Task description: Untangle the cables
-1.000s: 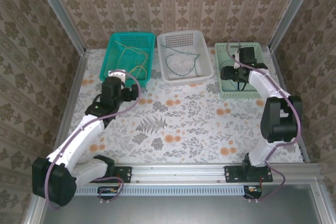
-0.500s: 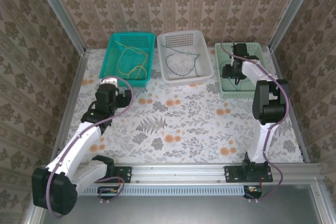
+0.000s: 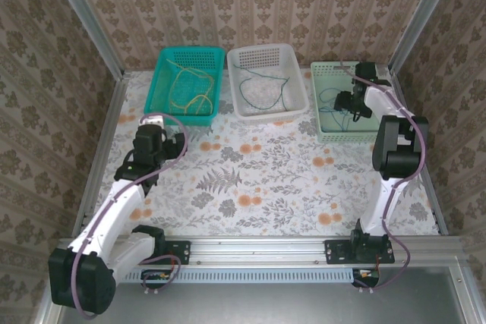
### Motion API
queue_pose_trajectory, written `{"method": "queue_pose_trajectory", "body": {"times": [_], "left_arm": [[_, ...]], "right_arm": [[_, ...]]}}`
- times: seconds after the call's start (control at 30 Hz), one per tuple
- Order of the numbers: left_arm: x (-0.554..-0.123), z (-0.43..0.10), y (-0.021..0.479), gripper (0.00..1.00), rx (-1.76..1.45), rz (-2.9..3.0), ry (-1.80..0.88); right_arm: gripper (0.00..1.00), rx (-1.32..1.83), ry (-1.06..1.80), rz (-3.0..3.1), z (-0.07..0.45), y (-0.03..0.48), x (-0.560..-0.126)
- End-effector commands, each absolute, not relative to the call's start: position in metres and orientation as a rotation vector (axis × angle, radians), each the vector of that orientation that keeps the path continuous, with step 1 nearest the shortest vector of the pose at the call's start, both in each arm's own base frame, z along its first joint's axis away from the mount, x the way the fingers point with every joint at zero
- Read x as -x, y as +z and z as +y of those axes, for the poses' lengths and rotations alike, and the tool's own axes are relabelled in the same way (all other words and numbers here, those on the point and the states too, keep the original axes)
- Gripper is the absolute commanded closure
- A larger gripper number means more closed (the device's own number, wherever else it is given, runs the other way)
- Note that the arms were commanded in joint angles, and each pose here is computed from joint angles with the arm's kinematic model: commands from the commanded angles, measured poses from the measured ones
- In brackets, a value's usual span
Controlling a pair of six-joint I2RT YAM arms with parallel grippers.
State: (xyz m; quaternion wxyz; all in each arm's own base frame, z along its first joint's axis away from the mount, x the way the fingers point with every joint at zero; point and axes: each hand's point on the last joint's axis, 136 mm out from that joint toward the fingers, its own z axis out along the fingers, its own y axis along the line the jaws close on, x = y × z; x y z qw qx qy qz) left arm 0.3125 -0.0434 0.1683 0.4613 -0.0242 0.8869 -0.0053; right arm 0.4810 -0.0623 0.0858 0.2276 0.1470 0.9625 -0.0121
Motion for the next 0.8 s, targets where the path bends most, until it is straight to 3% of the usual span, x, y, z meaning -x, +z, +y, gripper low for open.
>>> {"method": "queue_pose_trajectory", "body": {"times": [0.0, 0.2, 0.33, 0.57, 0.77], "left_arm": [[-0.317, -0.038, 0.168, 0.00, 0.081, 2.208, 0.010], [-0.339, -0.031, 0.158, 0.00, 0.013, 2.190, 0.108], [-0.355, -0.028, 0.159, 0.00, -0.064, 2.067, 0.175], [-0.381, -0.023, 0.116, 0.00, -0.161, 2.102, 0.209], [-0.388, -0.011, 0.117, 0.00, -0.115, 1.966, 0.137]], "right_arm": [[0.16, -0.216, 0.055, 2.587, -0.026, 0.133, -0.478], [0.15, -0.145, 0.143, 2.420, -0.022, 0.124, -0.463], [0.01, -0.118, 0.059, 2.264, -0.028, 0.117, -0.444], [0.00, -0.086, -0.033, 2.001, -0.033, 0.150, -0.420], [0.00, -0.082, -0.066, 1.921, -0.032, 0.160, -0.399]]}}
